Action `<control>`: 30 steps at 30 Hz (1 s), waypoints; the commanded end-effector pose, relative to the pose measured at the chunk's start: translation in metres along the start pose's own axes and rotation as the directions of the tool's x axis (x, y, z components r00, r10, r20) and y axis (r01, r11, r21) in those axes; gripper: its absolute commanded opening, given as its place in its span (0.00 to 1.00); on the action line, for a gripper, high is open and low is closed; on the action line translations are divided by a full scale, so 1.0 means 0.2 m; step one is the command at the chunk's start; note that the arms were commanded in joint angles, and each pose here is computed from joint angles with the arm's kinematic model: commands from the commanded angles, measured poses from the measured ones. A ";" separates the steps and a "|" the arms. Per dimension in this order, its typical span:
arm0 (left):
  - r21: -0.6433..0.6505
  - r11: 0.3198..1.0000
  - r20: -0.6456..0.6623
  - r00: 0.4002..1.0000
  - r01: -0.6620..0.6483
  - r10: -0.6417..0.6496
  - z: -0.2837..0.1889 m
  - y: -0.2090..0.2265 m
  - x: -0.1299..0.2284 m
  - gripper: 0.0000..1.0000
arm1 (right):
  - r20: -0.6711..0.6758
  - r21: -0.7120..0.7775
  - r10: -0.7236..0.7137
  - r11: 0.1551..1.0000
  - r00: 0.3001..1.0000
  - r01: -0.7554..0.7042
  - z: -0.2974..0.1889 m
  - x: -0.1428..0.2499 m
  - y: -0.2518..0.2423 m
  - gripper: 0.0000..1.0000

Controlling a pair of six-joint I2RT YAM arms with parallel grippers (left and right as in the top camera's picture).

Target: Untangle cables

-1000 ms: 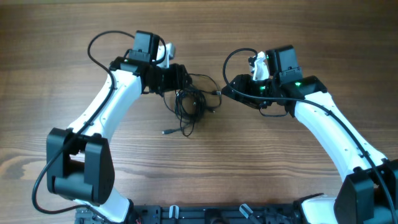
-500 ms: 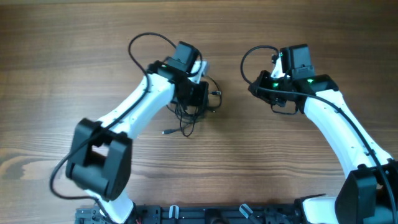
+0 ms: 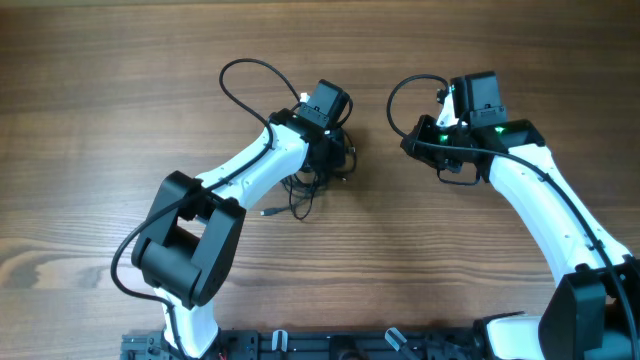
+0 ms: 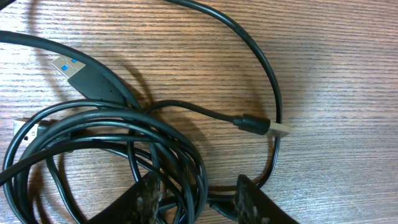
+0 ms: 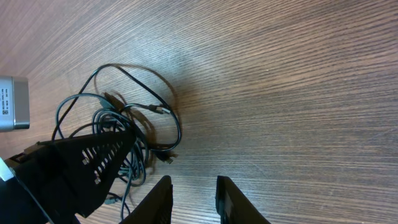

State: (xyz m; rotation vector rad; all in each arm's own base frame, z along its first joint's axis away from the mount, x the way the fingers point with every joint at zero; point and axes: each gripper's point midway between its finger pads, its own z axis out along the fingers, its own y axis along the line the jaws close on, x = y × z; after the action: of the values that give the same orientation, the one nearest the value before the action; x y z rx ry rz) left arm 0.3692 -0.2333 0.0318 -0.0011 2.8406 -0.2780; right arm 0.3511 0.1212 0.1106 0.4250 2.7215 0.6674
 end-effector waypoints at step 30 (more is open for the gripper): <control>-0.068 0.996 0.043 0.998 0.056 -0.053 -0.11 0.01 0.00 0.36 | -0.006 0.026 -0.015 1.000 1.000 0.015 0.01 -0.01 -0.02 0.26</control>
State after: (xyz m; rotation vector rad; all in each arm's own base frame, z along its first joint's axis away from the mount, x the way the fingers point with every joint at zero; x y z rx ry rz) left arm 0.3619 -0.2302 0.0331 -0.0575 2.8411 -0.1931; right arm 0.3488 0.1208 0.1095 0.4294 2.7321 0.6643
